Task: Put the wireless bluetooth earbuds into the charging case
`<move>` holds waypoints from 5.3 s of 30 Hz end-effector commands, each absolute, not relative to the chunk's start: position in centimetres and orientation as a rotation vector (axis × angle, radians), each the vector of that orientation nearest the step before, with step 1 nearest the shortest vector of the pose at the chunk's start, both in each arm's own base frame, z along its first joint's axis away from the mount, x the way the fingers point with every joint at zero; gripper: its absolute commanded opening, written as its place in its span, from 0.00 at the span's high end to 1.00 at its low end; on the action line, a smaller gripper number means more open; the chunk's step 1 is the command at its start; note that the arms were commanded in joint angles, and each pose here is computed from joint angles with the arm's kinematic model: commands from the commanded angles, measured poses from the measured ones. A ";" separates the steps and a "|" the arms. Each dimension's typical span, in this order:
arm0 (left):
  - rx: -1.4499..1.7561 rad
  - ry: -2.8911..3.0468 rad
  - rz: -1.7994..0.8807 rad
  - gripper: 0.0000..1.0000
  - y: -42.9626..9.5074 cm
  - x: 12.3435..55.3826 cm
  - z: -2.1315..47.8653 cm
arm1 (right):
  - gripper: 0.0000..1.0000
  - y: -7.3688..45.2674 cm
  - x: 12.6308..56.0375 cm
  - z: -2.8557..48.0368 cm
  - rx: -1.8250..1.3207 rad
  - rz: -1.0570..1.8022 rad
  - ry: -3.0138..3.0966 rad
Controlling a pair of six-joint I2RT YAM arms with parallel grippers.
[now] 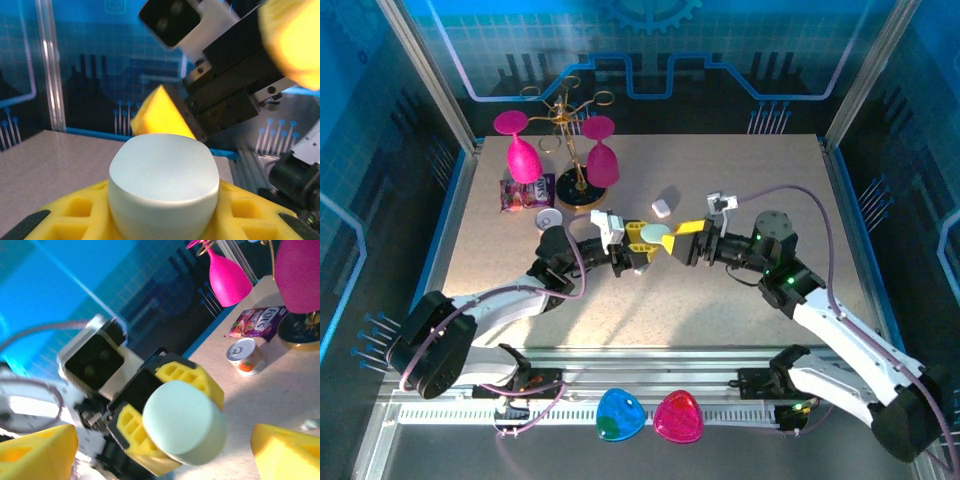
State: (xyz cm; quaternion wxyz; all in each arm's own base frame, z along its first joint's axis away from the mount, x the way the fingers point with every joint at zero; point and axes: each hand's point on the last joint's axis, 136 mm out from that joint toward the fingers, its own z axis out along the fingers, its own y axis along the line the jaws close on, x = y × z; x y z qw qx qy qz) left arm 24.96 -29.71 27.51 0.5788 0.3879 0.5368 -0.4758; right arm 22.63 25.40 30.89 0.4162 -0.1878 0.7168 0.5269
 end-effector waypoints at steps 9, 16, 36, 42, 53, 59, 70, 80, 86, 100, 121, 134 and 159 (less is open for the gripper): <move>1.012 1.254 -1.254 0.73 -30.1 22.5 27.7 | 0.11 24.2 22.6 27.1 -0.730 0.910 1.843; 1.051 1.224 -1.278 0.74 -30.1 21.7 27.9 | 0.15 23.4 23.8 27.7 -0.616 0.879 1.858; 1.111 1.189 -1.295 0.73 -29.8 20.2 27.1 | 0.16 22.3 24.6 29.2 -0.497 0.892 1.864; 1.071 1.219 -1.273 0.73 -29.7 21.0 26.9 | 0.15 22.7 23.4 30.5 -0.540 0.950 1.807; 0.891 1.252 -1.189 0.75 -27.5 24.0 27.3 | 0.12 20.3 23.1 30.8 -0.395 1.005 1.743; 0.775 1.237 -1.084 0.75 -25.4 25.1 28.5 | 0.15 18.4 26.2 24.2 -0.204 0.812 2.073; 0.783 1.213 -1.039 0.75 -24.2 23.6 30.2 | 0.17 22.4 29.6 15.3 -0.196 0.789 2.347; 0.797 1.213 -1.061 0.75 -24.4 23.3 30.2 | 0.30 29.1 32.7 10.5 -0.349 0.916 2.520; 0.812 1.232 -1.072 0.75 -24.5 23.1 29.8 | 0.36 31.9 33.5 8.3 -0.434 0.948 2.577; 0.816 1.236 -1.080 0.75 -24.7 23.4 29.6 | 0.41 37.3 36.5 4.9 -0.600 1.070 2.584; 0.811 1.244 -1.085 0.75 -24.8 23.6 29.2 | 0.43 35.6 34.4 4.2 -0.605 1.037 2.629; 0.810 1.240 -1.092 0.75 -24.8 23.5 29.4 | 0.44 33.6 29.8 5.0 -0.604 1.026 2.647; 0.813 1.237 -1.084 0.75 -24.7 23.3 29.7 | 0.44 33.6 31.4 5.3 -0.616 0.911 2.635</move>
